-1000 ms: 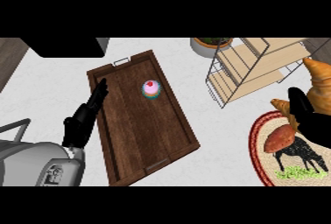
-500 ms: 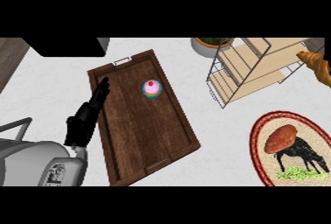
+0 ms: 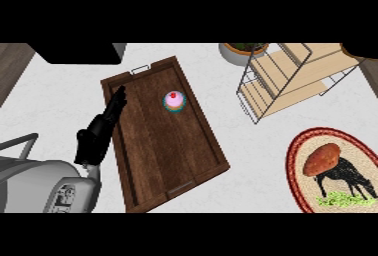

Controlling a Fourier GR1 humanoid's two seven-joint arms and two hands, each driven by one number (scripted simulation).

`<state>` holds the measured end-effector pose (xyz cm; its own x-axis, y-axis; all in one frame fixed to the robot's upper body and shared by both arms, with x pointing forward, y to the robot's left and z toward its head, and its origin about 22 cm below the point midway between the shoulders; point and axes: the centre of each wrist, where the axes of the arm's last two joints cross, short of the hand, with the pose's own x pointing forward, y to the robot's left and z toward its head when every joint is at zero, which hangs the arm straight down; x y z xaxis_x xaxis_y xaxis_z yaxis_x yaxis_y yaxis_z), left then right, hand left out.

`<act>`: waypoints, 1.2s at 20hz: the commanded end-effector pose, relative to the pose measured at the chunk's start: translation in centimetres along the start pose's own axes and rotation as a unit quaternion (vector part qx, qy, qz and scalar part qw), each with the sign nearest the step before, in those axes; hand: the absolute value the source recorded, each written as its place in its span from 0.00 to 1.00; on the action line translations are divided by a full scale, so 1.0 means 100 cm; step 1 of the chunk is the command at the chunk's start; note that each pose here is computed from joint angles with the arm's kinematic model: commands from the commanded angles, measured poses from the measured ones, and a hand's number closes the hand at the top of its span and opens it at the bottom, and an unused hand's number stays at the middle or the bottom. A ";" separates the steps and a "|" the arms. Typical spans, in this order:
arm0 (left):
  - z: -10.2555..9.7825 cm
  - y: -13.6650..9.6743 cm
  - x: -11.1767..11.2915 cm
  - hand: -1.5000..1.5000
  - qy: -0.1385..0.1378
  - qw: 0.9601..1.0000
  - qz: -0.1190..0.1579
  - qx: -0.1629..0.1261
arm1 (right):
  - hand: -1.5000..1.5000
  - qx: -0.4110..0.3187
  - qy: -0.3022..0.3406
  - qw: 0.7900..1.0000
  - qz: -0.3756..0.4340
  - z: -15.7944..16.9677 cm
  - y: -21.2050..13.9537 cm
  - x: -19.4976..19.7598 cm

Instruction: Pick the croissant from the placemat and place it in the tiered shelf

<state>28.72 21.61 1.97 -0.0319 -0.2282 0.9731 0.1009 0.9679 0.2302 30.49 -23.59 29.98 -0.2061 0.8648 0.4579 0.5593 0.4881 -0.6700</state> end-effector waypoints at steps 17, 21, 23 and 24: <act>0.005 -0.005 -0.019 0.50 0.003 1.000 -0.001 0.001 | 1.00 -0.030 0.000 0.987 -0.158 -0.031 0.077 -0.084; 0.002 -0.004 -0.008 0.50 0.003 1.000 -0.001 0.006 | 1.00 -0.037 0.006 0.988 -0.153 -0.053 0.072 -0.079; 0.010 0.004 -0.003 0.50 -0.002 1.000 -0.004 -0.005 | 1.00 -0.038 0.065 0.997 -0.016 -0.051 0.062 -0.100; 0.003 0.009 -0.004 0.50 0.006 1.000 0.000 -0.002 | 1.00 -0.064 0.075 0.995 -0.013 -0.049 0.070 -0.094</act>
<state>28.18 22.18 1.64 -0.0247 -0.2294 0.9730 0.1027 0.9676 0.2308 39.74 -27.52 24.97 -0.2801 0.7368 0.6154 0.5809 0.6404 -0.5024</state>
